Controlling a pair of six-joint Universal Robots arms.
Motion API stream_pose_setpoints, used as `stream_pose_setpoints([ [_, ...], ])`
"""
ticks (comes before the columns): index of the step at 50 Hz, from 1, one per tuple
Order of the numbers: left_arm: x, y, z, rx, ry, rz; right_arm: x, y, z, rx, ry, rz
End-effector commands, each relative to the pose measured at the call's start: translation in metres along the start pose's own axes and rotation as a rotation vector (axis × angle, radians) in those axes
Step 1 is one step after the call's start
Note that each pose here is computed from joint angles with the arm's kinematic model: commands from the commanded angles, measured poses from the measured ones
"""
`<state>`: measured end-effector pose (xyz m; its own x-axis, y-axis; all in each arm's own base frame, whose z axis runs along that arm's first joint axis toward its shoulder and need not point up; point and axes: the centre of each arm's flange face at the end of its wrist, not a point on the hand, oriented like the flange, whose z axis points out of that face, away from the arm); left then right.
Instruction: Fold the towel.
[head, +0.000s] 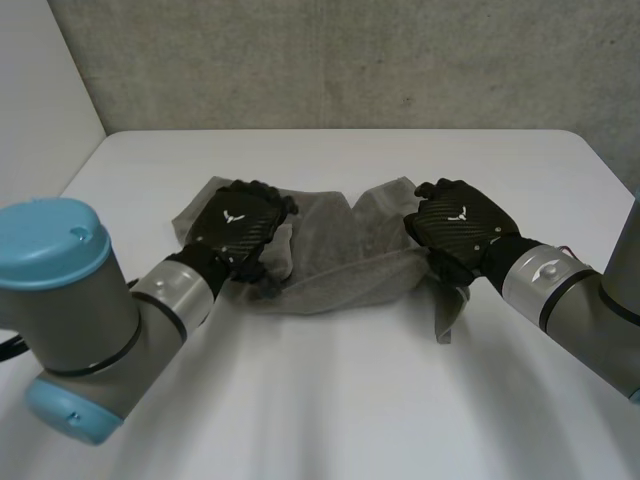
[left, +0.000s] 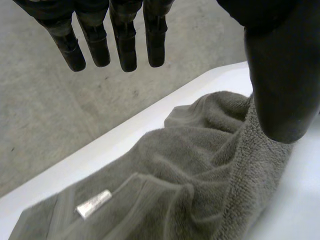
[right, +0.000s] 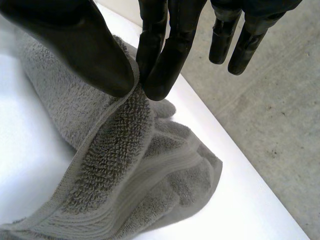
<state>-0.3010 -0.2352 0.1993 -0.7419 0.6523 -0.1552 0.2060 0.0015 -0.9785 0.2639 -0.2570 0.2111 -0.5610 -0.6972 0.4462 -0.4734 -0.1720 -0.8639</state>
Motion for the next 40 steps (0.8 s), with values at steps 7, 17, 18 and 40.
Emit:
stream_pose_setpoints([
  [7, 0.009, 0.019, 0.042, -0.105, 0.268, 0.303, 0.006, 0.01, -0.001, -0.028, 0.008, 0.019],
  [17, -0.034, 0.046, 0.079, -0.168, 0.239, 0.383, -0.002, 0.014, -0.002, -0.037, -0.016, 0.028],
  [18, -0.034, 0.046, 0.079, -0.168, 0.239, 0.383, -0.003, 0.014, -0.002, -0.038, -0.019, 0.028],
  [40, -0.027, 0.056, 0.081, -0.145, 0.324, 0.485, -0.006, 0.022, 0.001, -0.056, -0.031, 0.03],
])
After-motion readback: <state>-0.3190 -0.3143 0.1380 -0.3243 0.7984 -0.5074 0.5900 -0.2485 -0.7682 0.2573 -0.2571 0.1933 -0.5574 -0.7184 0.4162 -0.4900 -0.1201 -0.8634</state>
